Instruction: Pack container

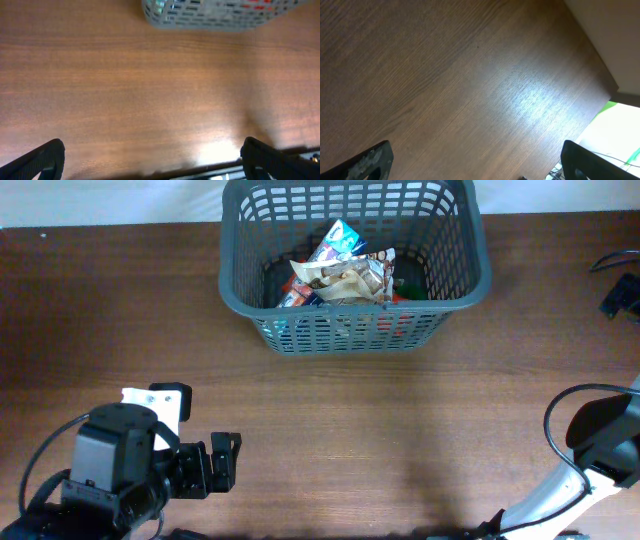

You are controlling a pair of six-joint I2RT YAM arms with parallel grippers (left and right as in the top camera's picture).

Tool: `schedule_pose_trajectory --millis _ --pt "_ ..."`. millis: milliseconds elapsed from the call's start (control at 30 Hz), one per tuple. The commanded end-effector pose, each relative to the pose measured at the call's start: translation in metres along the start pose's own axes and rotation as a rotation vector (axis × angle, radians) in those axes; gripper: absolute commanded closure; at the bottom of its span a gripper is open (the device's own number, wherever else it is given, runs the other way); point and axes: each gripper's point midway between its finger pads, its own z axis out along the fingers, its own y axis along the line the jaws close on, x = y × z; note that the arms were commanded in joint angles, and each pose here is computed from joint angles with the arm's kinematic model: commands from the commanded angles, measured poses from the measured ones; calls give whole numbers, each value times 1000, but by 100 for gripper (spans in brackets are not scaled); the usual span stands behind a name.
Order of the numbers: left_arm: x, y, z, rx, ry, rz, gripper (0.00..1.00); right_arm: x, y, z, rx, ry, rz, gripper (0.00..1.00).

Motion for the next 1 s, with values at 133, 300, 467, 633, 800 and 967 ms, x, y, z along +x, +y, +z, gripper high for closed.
schedule_pose_trajectory --millis 133,300,467,633,800,967 --pt "-39 -5 12 8 -158 57 1 0 -1 1 3 3 14 1" --pt "-66 -13 35 34 -323 223 1 0 -1 1 3 3 14 1" --pt "-65 -13 48 82 -501 294 1 0 -1 1 3 3 14 1" --pt "-40 1 64 118 -614 274 1 0 -1 1 3 3 14 1" --pt "-22 20 76 91 -695 250 1 0 -1 1 3 3 14 1" --pt "-24 33 75 50 -810 242 1 0 -1 1 3 3 14 1"
